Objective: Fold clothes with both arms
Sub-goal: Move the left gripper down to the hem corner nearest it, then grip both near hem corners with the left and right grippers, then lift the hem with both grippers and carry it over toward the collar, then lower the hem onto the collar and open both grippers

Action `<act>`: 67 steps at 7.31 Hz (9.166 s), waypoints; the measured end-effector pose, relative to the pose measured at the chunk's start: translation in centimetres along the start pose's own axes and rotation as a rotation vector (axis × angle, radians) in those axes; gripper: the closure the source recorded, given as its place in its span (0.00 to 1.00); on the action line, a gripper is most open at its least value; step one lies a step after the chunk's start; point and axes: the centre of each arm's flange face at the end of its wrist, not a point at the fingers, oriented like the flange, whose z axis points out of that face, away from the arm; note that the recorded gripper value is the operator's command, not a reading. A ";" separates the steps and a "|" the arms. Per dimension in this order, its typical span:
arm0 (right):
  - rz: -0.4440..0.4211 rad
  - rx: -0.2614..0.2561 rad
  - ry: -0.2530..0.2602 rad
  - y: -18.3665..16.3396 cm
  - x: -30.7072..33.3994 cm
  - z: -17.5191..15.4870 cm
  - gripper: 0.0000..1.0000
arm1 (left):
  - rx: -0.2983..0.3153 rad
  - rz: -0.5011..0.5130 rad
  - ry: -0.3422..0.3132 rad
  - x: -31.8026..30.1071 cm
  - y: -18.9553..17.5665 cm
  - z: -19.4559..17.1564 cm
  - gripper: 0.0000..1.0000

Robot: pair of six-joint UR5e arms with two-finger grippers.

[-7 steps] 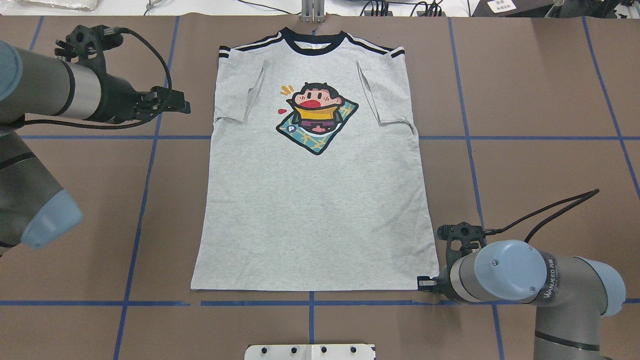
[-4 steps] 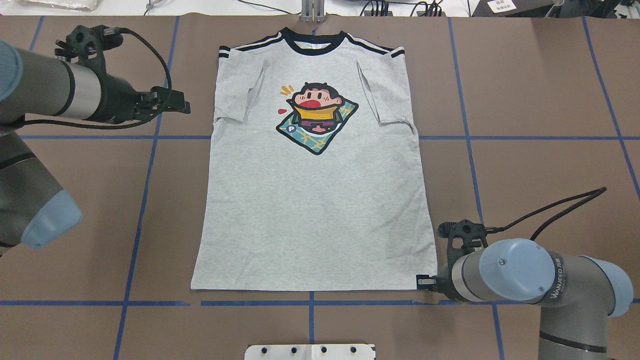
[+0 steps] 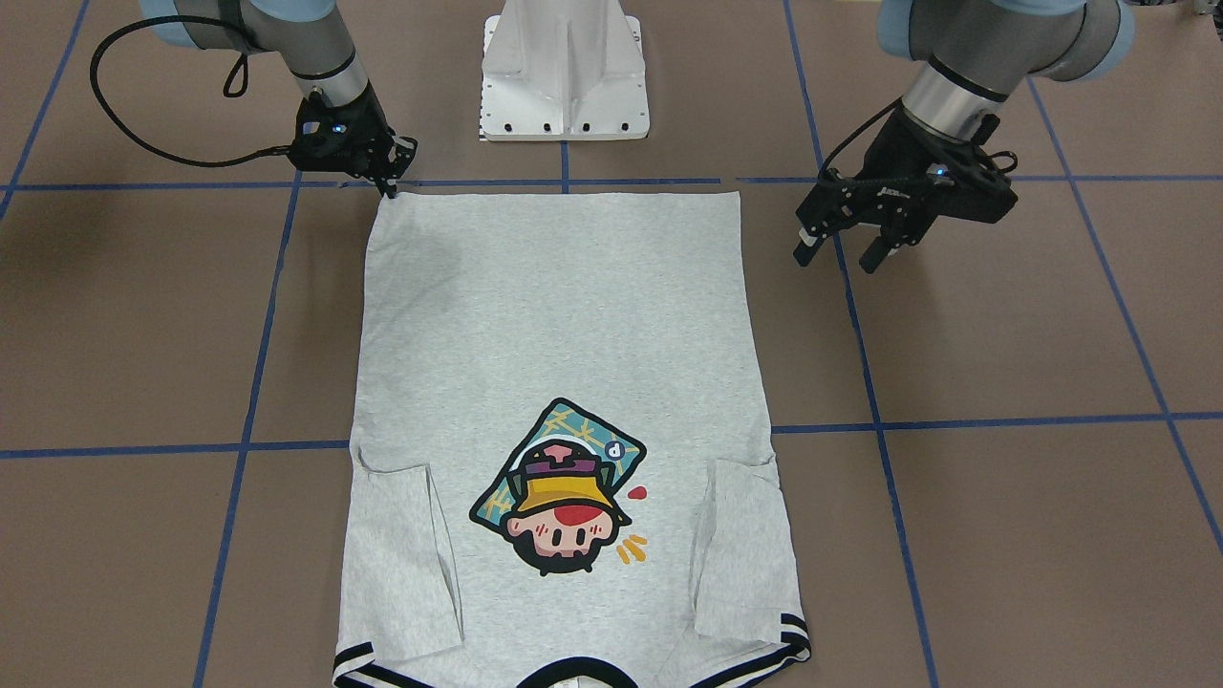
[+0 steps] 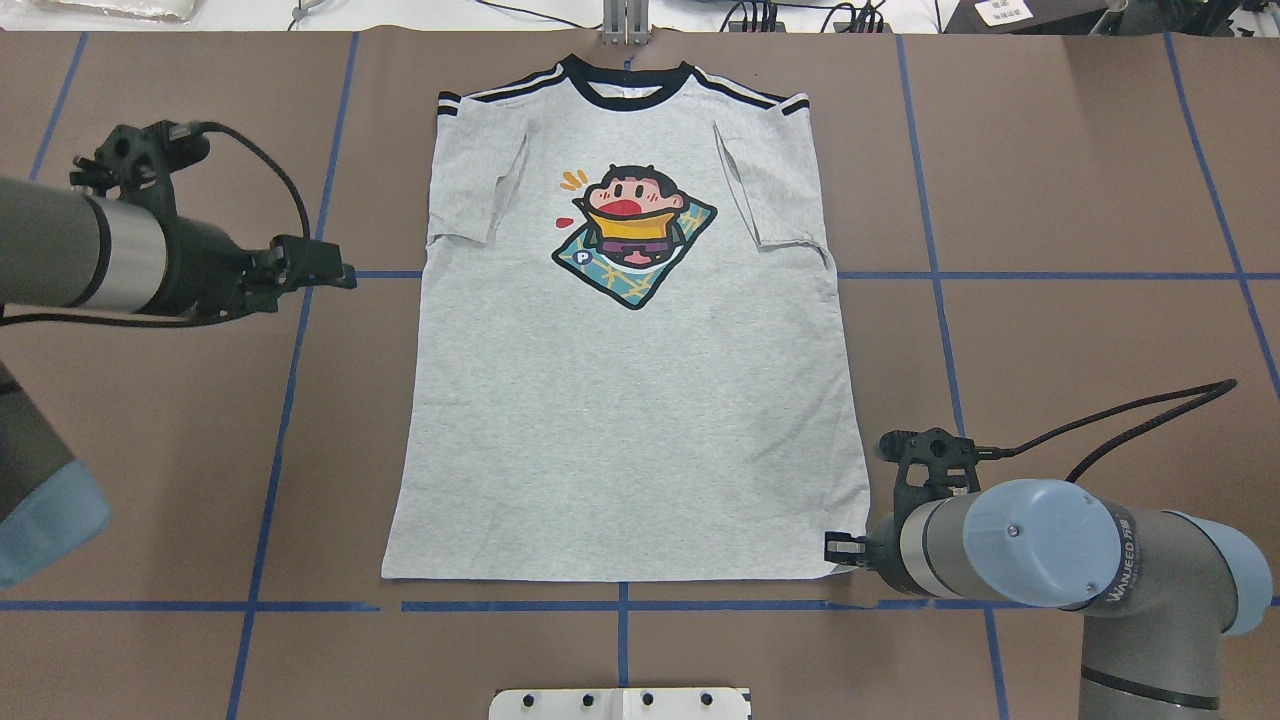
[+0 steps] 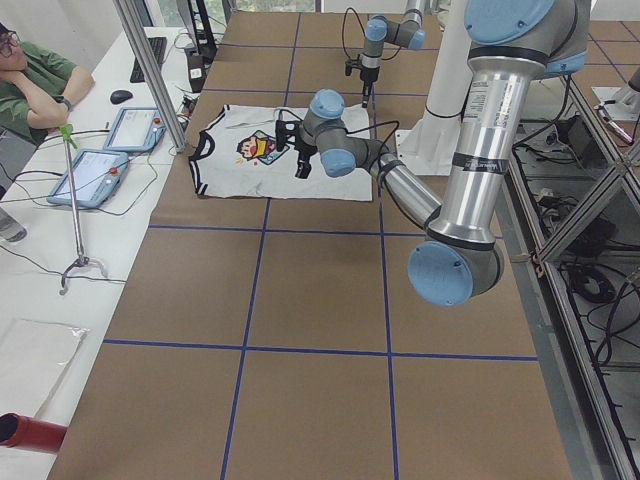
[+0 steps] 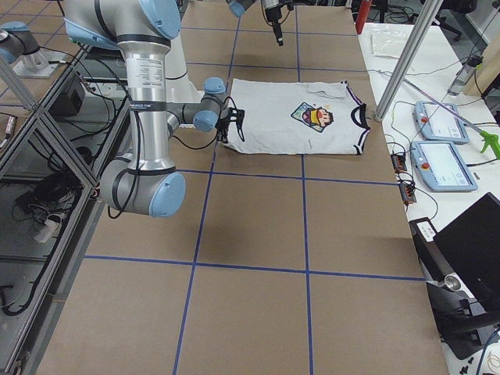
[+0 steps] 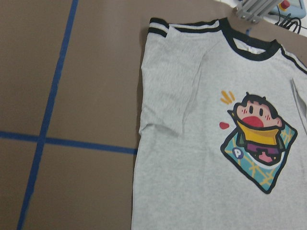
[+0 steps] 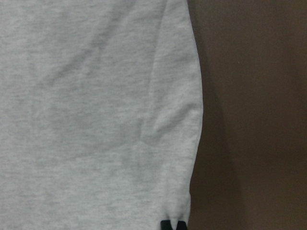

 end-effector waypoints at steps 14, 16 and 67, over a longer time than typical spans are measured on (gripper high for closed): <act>0.019 0.036 -0.074 -1.6 -2.1 -3.0 1.00 | -0.119 -0.108 -0.260 -0.5 21.5 12.5 0.33; 0.023 0.038 -0.075 -1.9 -2.0 -3.1 1.00 | -0.123 -0.104 -0.268 -0.7 21.9 12.8 0.34; 0.220 0.014 -0.147 -34.4 -2.3 -8.9 1.00 | 0.043 -0.284 -0.239 6.8 -11.3 12.3 1.00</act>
